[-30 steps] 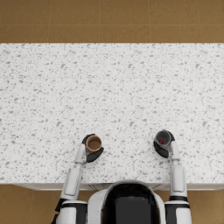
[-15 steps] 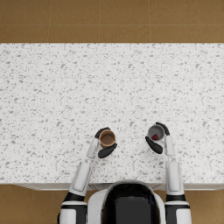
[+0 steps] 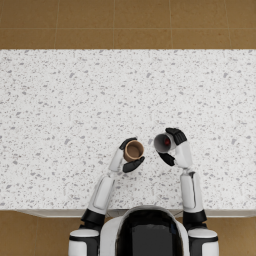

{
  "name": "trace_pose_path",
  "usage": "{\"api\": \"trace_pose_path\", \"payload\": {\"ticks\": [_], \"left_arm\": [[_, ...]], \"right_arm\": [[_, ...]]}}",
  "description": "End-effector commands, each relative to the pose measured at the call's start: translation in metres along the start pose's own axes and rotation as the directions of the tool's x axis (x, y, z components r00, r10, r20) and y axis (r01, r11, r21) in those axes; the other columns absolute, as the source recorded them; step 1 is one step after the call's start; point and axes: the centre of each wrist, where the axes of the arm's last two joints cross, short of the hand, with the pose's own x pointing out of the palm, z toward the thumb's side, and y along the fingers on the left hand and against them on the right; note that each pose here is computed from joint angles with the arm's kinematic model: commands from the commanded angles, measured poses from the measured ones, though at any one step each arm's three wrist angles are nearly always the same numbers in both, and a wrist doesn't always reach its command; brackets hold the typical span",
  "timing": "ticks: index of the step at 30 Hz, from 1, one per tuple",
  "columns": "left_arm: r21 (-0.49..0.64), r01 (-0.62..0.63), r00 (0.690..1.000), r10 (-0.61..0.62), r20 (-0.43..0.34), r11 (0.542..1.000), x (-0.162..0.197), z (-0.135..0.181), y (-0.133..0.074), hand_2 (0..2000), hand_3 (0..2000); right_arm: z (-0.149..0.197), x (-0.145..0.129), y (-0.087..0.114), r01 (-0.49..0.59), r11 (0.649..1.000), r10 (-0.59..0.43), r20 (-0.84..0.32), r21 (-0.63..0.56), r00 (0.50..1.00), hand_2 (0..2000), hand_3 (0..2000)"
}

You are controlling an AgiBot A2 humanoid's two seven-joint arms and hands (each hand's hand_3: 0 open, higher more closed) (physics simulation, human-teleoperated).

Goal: Pick up two cups and pour the berry on the right into the cup on the left

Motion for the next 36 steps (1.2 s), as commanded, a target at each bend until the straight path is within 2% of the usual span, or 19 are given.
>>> {"api": "trace_pose_path", "payload": {"ticks": [1,10,17,27,36], "left_arm": [[-0.004,0.003,1.000,-0.003,0.006,1.000,0.002,-0.001,0.009,2000,1280],[-0.014,0.041,0.999,-0.040,0.017,0.999,0.015,-0.004,0.013,2000,1280],[-0.016,0.043,0.999,-0.043,0.024,0.999,0.017,-0.004,0.013,2000,1280],[-0.019,0.037,0.999,-0.036,0.034,0.999,0.018,-0.004,0.016,2000,1280],[-0.011,0.032,0.999,-0.031,0.043,0.999,0.019,-0.002,0.022,2000,1280]], "right_arm": [[0.014,-0.006,-0.013,0.032,0.998,-0.033,-0.025,-0.057,0.999,2000,1280],[0.043,-0.001,-0.019,0.024,0.989,-0.065,-0.281,-0.145,0.958,2000,1280],[0.050,-0.001,-0.020,0.034,0.987,-0.106,-0.472,-0.157,0.875,2000,1280],[0.064,0.002,-0.018,0.043,0.982,-0.162,-0.704,-0.184,0.692,2000,1280],[0.068,0.005,-0.015,0.048,0.982,-0.184,-0.861,-0.183,0.474,2000,1280]]}}
